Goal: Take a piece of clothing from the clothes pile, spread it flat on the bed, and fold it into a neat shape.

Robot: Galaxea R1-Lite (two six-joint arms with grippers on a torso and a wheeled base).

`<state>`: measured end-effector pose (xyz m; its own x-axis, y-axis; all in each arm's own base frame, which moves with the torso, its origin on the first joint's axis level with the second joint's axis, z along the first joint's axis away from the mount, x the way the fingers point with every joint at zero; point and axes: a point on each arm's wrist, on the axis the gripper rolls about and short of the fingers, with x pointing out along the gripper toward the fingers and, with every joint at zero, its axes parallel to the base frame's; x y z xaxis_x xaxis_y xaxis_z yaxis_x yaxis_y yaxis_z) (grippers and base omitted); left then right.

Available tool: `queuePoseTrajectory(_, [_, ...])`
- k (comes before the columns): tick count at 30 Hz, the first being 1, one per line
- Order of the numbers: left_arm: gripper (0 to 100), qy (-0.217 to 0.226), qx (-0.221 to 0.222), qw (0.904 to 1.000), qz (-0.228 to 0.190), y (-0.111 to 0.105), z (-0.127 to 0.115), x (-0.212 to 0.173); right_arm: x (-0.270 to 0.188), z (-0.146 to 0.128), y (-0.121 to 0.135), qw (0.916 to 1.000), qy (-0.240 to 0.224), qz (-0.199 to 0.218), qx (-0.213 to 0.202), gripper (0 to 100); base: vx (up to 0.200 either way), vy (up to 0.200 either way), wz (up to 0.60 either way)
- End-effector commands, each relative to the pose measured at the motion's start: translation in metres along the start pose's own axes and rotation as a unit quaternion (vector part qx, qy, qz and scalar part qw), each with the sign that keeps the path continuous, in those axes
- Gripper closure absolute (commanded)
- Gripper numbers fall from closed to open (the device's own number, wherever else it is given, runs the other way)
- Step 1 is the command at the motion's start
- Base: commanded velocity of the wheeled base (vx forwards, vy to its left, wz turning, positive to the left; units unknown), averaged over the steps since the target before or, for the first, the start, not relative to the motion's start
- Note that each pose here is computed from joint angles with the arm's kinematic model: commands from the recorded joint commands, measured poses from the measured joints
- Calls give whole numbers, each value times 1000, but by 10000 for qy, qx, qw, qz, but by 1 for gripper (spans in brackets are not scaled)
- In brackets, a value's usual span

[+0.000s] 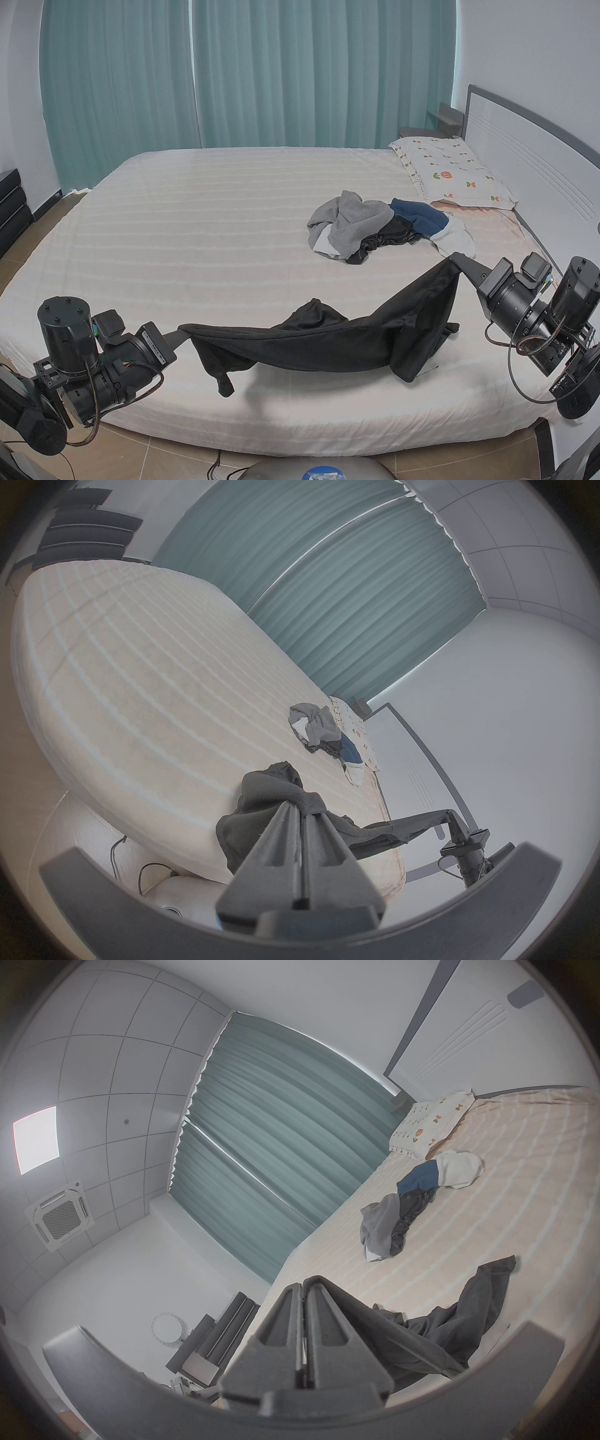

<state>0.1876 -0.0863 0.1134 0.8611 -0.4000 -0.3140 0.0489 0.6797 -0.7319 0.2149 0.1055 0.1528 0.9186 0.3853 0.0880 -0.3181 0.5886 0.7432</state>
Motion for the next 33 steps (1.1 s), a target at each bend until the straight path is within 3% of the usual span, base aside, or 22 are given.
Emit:
queuePoseTrajectory(1, [100, -3, 0, 10000, 1, 0, 0, 0, 1, -1, -1, 10000, 13, -4, -2, 100, 0, 200, 0])
queuePoseTrajectory(33, [100, 3, -8, 10000, -4, 0, 0, 0, 1, -4, 1, 10000, 91, 35, -13, 100, 0, 200, 0])
